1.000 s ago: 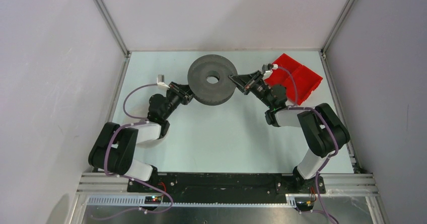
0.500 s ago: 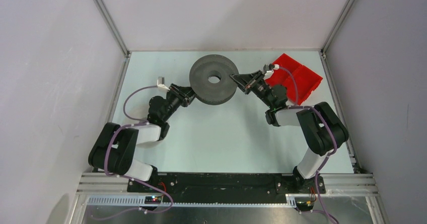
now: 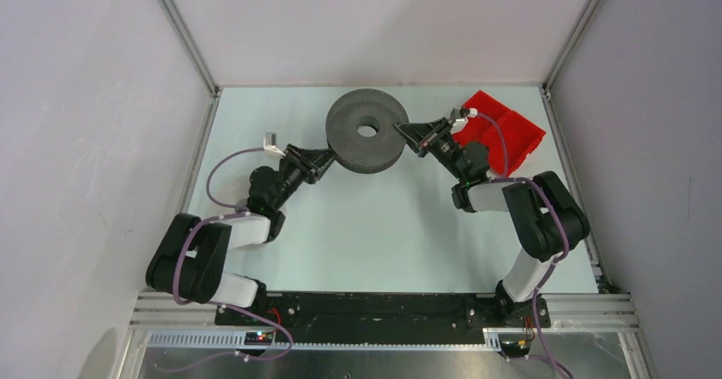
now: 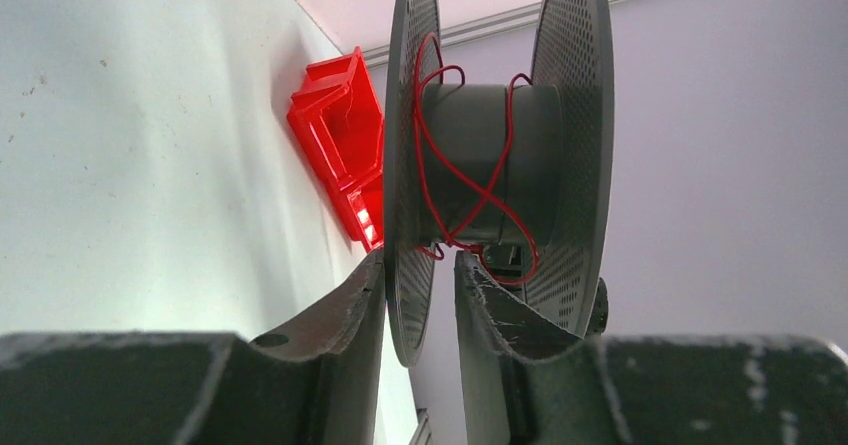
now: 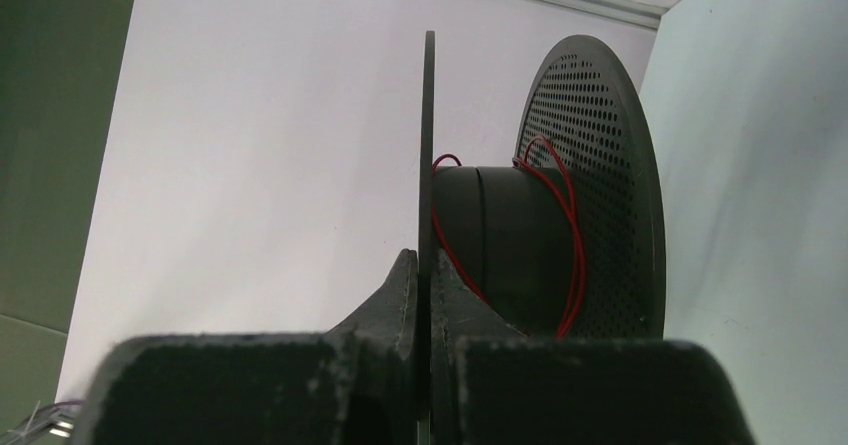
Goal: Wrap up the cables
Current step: Place the cable reel at the center of the board.
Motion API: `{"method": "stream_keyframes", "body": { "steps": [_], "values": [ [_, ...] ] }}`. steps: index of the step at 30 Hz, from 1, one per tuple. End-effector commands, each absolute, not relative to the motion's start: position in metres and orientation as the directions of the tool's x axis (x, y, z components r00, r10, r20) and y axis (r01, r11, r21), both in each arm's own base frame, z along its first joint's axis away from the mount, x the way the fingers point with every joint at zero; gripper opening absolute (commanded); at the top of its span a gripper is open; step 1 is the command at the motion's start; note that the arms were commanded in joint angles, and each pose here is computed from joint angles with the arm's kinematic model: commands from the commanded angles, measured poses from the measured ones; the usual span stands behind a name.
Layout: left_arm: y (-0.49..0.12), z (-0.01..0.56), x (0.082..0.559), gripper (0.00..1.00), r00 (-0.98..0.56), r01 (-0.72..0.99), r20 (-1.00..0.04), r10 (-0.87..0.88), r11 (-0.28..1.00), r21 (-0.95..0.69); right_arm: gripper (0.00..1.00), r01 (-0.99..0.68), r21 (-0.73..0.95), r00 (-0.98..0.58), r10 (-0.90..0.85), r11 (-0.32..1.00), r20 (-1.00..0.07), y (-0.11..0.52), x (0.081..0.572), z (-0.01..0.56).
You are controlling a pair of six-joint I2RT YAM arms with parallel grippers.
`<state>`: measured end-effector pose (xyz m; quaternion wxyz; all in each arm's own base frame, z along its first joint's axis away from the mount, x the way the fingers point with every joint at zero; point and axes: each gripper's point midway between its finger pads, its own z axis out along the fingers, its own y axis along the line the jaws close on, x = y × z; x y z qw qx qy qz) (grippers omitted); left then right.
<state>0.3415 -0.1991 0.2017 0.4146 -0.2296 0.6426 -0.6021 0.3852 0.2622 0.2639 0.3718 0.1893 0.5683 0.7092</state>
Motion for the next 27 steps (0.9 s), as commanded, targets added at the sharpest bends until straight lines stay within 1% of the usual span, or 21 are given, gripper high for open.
{"method": "stream_keyframes", "body": {
  "steps": [1,4,7,8,9,10,11,12,14,15,16,17,19,20,21,22,23,24,25,26,27],
  "values": [
    [-0.196,0.233,0.332,0.34,-0.515,0.316,-0.3,-0.803,0.148,-0.937,0.0,-0.425,0.899,-0.587,0.788,-0.105,-0.186,0.25,0.394,0.295],
    [-0.184,0.231,0.33,0.34,-0.485,0.316,-0.309,-0.818,0.166,-0.934,0.0,-0.412,0.908,-0.578,0.793,-0.078,-0.194,0.249,0.4,0.285],
    [-0.174,0.233,0.326,0.33,-0.457,0.332,-0.343,-0.821,0.201,-0.922,0.0,-0.395,0.918,-0.573,0.79,-0.034,-0.217,0.249,0.409,0.27],
    [-0.173,0.239,0.323,0.34,-0.447,0.359,-0.373,-0.813,0.219,-0.907,0.0,-0.392,0.92,-0.571,0.79,-0.023,-0.223,0.249,0.411,0.267],
    [-0.17,0.236,0.323,0.34,-0.447,0.347,-0.383,-0.808,0.238,-0.907,0.0,-0.385,0.923,-0.569,0.79,-0.01,-0.229,0.249,0.415,0.26],
    [-0.169,0.246,0.32,0.35,-0.429,0.383,-0.419,-0.8,0.259,-0.887,0.0,-0.382,0.924,-0.566,0.792,-0.005,-0.229,0.248,0.417,0.258],
    [-0.166,0.24,0.322,0.36,-0.431,0.357,-0.426,-0.795,0.284,-0.89,0.0,-0.379,0.925,-0.563,0.794,-0.003,-0.228,0.248,0.421,0.253],
    [-0.164,0.252,0.319,0.37,-0.406,0.395,-0.469,-0.784,0.312,-0.864,0.0,-0.376,0.926,-0.561,0.796,-0.002,-0.226,0.247,0.423,0.251],
    [-0.16,0.258,0.319,0.38,-0.386,0.4,-0.519,-0.762,0.369,-0.839,0.0,-0.38,0.925,-0.558,0.799,-0.004,-0.226,0.248,0.43,0.249],
    [-0.157,0.262,0.319,0.39,-0.371,0.404,-0.552,-0.746,0.406,-0.82,0.0,-0.369,0.929,-0.559,0.799,-0.001,-0.221,0.249,0.434,0.242],
    [-0.156,0.257,0.319,0.39,-0.384,0.386,-0.562,-0.733,0.425,-0.819,0.0,-0.377,0.926,-0.555,0.801,0.0,-0.226,0.249,0.437,0.243],
    [-0.154,0.268,0.318,0.4,-0.354,0.416,-0.599,-0.718,0.452,-0.789,0.0,-0.363,0.932,-0.557,0.799,0.008,-0.224,0.251,0.442,0.235],
    [-0.152,0.276,0.316,0.4,-0.341,0.435,-0.641,-0.688,0.489,-0.756,0.0,-0.351,0.936,-0.558,0.798,0.022,-0.228,0.253,0.45,0.227],
    [-0.152,0.272,0.314,0.4,-0.362,0.424,-0.649,-0.669,0.502,-0.754,0.0,-0.342,0.939,-0.558,0.799,0.026,-0.226,0.255,0.456,0.222],
    [-0.152,0.283,0.312,0.41,-0.339,0.458,-0.688,-0.641,0.526,-0.716,0.0,-0.341,0.94,-0.557,0.799,0.027,-0.225,0.256,0.459,0.221],
    [-0.152,0.277,0.31,0.41,-0.363,0.44,-0.696,-0.62,0.544,-0.715,0.0,-0.337,0.941,-0.557,0.8,0.028,-0.223,0.257,0.465,0.217],
    [-0.153,0.287,0.308,0.41,-0.339,0.478,-0.74,-0.581,0.571,-0.667,0.0,-0.333,0.942,-0.557,0.8,0.03,-0.222,0.258,0.468,0.215],
    [-0.153,0.279,0.306,0.41,-0.366,0.46,-0.748,-0.554,0.591,-0.663,0.0,-0.329,0.944,-0.558,0.799,0.033,-0.223,0.26,0.474,0.211],
    [-0.152,0.288,0.303,0.42,-0.337,0.495,-0.79,-0.512,0.617,-0.611,0.0,-0.326,0.945,-0.559,0.799,0.035,-0.223,0.261,0.476,0.209],
    [-0.151,0.278,0.301,0.42,-0.374,0.468,-0.792,-0.483,0.639,-0.611,0.0,-0.318,0.947,-0.558,0.8,0.041,-0.223,0.263,0.482,0.205],
    [-0.15,0.285,0.299,0.42,-0.341,0.495,-0.832,-0.437,0.669,-0.554,0.0,-0.314,0.948,-0.557,0.801,0.044,-0.222,0.263,0.485,0.203]
  ]
}}
